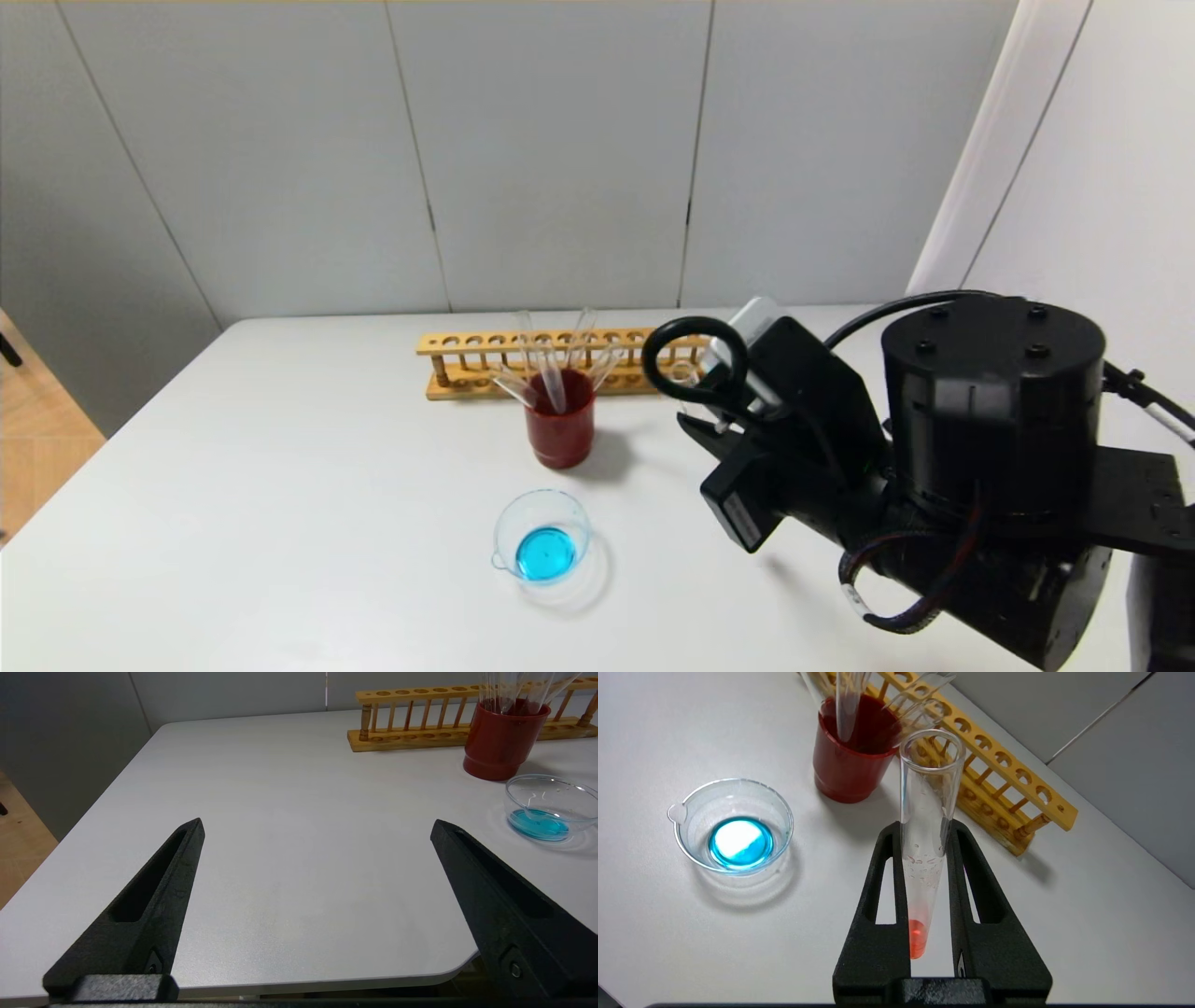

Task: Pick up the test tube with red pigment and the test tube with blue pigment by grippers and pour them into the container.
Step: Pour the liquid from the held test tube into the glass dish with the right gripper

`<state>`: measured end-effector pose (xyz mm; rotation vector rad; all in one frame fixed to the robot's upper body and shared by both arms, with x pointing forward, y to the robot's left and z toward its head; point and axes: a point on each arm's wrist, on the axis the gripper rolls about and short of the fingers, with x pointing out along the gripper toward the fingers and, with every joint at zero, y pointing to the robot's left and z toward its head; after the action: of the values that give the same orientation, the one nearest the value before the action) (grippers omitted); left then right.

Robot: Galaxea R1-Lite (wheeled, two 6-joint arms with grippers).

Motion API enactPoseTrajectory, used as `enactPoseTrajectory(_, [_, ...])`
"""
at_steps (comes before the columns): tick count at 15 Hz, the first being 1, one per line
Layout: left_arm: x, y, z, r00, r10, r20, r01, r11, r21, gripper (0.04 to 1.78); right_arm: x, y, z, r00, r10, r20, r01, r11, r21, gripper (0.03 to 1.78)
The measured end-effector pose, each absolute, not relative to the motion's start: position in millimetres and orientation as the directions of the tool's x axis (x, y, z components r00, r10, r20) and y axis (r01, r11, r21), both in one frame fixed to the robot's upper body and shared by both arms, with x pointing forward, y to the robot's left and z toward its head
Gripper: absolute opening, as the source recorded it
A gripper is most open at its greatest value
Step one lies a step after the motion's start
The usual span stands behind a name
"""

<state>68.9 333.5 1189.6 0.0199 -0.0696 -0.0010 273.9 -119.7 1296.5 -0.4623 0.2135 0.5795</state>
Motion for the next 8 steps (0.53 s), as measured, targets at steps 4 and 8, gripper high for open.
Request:
enactPoseTrajectory(4, [68.9,333.5,1189.6,0.998,-0.002,0.07,0.0,1.0,0.02,1.71,274.5,-103.3,1286.6,0.796,0.495,-0.347,-0.605,0.651,-0.46,0.26])
enactPoseTrajectory(8, [68.8,333.5,1189.7,0.998,-0.002,0.07,0.0,1.0,0.02,1.71,274.4,-81.5,1283.3,0.773,0.525,-0.356,-0.632,0.589,-0.505,0.26])
